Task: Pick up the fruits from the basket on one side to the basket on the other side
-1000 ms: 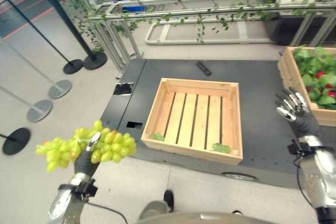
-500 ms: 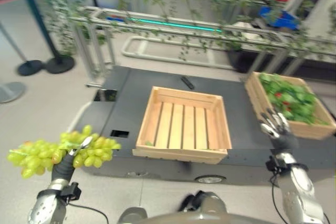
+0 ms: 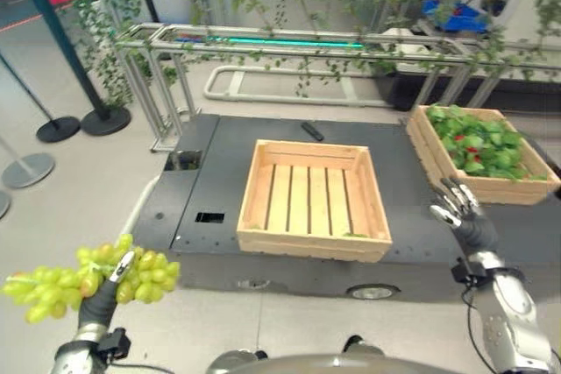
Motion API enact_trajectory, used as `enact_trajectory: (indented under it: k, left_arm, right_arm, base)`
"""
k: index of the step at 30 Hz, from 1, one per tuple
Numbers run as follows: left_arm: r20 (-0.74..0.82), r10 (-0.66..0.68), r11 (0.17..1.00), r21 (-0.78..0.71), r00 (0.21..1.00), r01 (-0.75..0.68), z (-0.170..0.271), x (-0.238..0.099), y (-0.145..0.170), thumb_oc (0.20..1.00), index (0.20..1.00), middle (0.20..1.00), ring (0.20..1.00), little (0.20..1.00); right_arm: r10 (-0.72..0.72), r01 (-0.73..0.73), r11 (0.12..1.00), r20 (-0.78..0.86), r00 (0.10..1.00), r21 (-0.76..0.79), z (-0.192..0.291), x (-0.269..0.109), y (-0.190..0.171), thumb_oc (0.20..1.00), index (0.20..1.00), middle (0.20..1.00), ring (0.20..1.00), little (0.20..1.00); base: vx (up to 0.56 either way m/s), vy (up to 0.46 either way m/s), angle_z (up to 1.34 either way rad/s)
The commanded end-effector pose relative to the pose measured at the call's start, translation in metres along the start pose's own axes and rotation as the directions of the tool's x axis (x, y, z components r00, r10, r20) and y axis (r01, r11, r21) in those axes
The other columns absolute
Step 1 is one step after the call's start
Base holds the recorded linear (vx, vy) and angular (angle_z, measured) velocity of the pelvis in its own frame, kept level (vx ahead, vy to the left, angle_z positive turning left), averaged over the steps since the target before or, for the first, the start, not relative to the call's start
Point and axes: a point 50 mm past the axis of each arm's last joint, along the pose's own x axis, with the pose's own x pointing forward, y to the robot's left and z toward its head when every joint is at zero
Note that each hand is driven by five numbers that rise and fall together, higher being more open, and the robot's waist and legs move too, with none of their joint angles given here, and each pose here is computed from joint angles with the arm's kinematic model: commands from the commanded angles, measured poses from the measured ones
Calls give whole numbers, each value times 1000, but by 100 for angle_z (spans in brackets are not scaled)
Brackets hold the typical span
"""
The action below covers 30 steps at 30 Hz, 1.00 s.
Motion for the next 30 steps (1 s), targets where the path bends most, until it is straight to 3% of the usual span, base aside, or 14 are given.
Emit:
enact_trajectory:
  k: [1, 8, 15, 22, 30]
  left_arm:
    - [241, -24, 996, 86, 970, 3, 46, 16, -7, 200, 200, 200, 200, 200]
    - [257, -51, 992, 125, 965, 19, 50, 25, -16, 200, 200, 200, 200, 200]
    - [312, -4, 988, 149, 950, -45, 63, 30, -8, 200, 200, 200, 200, 200]
    - [441, 45, 980, 154, 896, -125, 96, 38, -2, 200, 200, 200, 200, 200]
    - [558, 126, 950, 171, 820, -262, 120, 26, 13, 200, 200, 200, 200, 200]
  right_arm:
    - [42, -35, 998, 147, 988, -44, 31, 14, 5, 1000, 1000, 1000, 1000, 1000]
    - [-46, 59, 996, 162, 986, -74, 32, 3, -10, 1000, 1000, 1000, 1000, 1000]
    - [-102, 114, 991, 162, 981, -64, 26, 0, -15, 1000, 1000, 1000, 1000, 1000]
    - [-93, 101, 995, 265, 960, -18, 41, 19, 3, 1000, 1000, 1000, 1000, 1000]
    - [14, -26, 999, 291, 957, 40, 41, 48, 49, 1000, 1000, 1000, 1000, 1000]
  base:
    - [-23, -159, -6]
    - [-17, -58, 12]
    - [-44, -8, 131]
    - [-88, 177, 141]
    - [149, 275, 1]
